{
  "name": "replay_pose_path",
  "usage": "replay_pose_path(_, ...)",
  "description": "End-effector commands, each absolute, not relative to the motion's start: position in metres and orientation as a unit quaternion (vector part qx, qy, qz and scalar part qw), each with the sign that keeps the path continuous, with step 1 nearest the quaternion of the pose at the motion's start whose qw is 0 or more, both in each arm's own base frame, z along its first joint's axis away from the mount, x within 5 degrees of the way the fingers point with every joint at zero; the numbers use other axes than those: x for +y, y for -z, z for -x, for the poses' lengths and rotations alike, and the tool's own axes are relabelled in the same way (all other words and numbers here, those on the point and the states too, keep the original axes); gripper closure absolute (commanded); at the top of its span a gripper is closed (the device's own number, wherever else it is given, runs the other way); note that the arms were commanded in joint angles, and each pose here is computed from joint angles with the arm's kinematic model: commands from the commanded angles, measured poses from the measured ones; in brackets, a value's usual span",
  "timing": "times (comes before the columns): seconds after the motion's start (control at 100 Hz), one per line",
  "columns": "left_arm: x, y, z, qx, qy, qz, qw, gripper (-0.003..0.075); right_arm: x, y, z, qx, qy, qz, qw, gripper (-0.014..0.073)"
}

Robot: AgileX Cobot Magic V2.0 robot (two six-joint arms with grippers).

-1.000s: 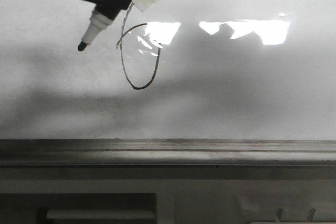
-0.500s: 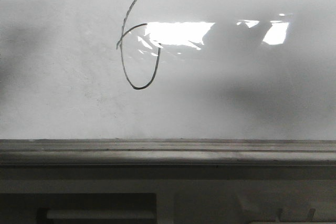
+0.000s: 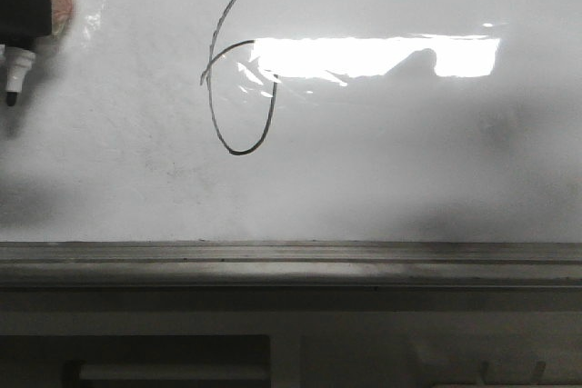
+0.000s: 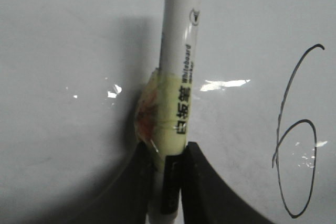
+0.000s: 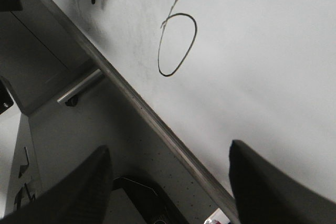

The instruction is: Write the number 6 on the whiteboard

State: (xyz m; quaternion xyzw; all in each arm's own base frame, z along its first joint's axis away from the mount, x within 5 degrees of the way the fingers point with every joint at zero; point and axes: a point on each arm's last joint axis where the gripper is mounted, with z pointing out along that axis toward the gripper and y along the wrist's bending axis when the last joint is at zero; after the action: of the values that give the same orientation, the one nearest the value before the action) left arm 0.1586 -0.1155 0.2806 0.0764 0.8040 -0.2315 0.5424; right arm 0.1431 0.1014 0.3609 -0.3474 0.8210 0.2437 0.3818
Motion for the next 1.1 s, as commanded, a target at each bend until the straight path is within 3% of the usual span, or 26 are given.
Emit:
replay_pose_path(0.0,-0.119,-0.295,-0.165,0.793,0.236,-0.067,0.558,0.0741,0.101,-0.375,-0.143,0.806,-0.256,0.327,0.421,0.0167)
replay_pose_path(0.5,-0.119,-0.295,-0.165,0.794,0.237,-0.063,0.557,0.0717,0.101,-0.375,-0.144,0.805,-0.255,0.325,0.425,0.0167)
replay_pose_path(0.62,-0.119,-0.295,-0.165,0.794,0.237,-0.063,0.557,0.0600,0.101,-0.375,-0.144,0.805,-0.255,0.325,0.425,0.0167)
replay_pose_path(0.86,-0.119,-0.295,-0.166,0.794,0.236,-0.062,0.558,0.0220,0.101,-0.375,-0.144,0.805,-0.254,0.324,0.427,0.0167)
replay_pose_path(1.09,-0.106,-0.317,-0.149,0.756,0.233,-0.099,0.604,0.0187,0.096,-0.382,-0.136,0.794,-0.245,0.326,0.450,0.0167)
